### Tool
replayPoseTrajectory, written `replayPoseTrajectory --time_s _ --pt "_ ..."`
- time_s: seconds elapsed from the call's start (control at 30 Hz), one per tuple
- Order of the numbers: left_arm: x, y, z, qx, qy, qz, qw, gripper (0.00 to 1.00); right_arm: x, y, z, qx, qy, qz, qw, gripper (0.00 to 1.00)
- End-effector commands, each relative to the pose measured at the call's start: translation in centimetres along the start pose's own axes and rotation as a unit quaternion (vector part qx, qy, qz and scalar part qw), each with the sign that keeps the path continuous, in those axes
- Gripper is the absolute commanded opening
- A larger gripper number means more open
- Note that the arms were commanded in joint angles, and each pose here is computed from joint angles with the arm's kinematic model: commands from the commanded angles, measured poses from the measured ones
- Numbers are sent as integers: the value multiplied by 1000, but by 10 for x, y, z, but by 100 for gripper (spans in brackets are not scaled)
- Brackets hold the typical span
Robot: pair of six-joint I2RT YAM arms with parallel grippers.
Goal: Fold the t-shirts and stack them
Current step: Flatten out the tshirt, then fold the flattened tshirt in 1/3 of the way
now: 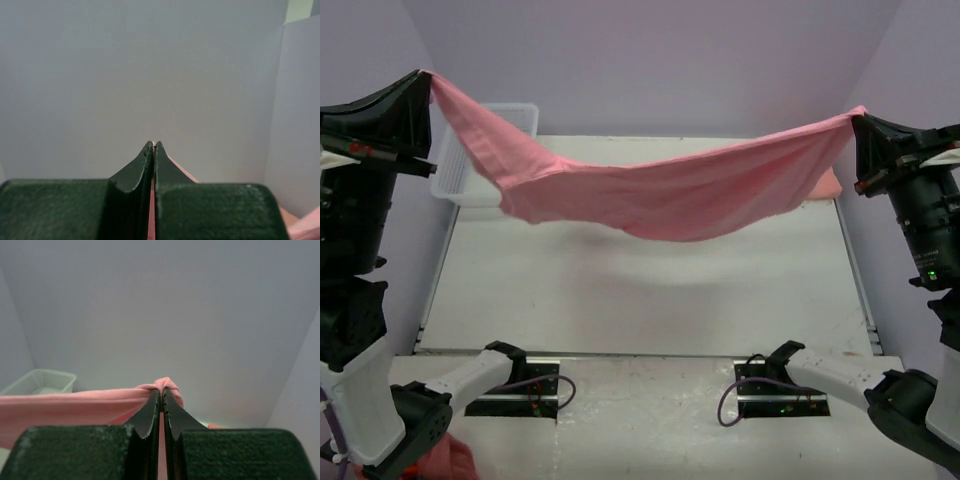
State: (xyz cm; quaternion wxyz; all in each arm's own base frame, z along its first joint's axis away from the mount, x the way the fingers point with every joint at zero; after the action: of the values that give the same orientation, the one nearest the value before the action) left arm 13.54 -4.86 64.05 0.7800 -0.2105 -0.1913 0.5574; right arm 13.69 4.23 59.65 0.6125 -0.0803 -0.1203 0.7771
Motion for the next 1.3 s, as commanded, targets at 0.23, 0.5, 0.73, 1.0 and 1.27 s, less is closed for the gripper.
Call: replayPoseTrajectory --time_s 0.23,0.5,0.73,1.0,1.27 --pt "-11 -16 -72 140 34 -25 989 0 18 -34 -84 150 50 -37 987 0" --pt "-7 -79 -276 346 -5 13 938 0 30 -122 -245 308 71 -55 947 0" --pt "18 -100 -452 471 -19 44 881 0 -8 -186 -338 387 59 -89 916 0" --pt "42 -100 -536 497 -25 67 865 0 -40 -223 -387 416 53 -95 903 0" --pt "44 -106 -570 507 -31 50 860 0 -67 -253 -429 438 49 -88 894 0"
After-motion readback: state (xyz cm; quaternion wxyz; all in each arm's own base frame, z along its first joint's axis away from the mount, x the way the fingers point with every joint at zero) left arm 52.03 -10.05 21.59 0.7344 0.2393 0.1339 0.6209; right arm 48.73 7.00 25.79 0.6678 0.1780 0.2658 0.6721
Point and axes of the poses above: each gripper's point midway between its finger pads, its own y axis back along the fingers, its own x axis along the line the jaws close on, z = x × y, the point moved 7 cm from there along y, back along the fingers, and after that the axes turned 4 degrees about -y, right-handed, at the moved point
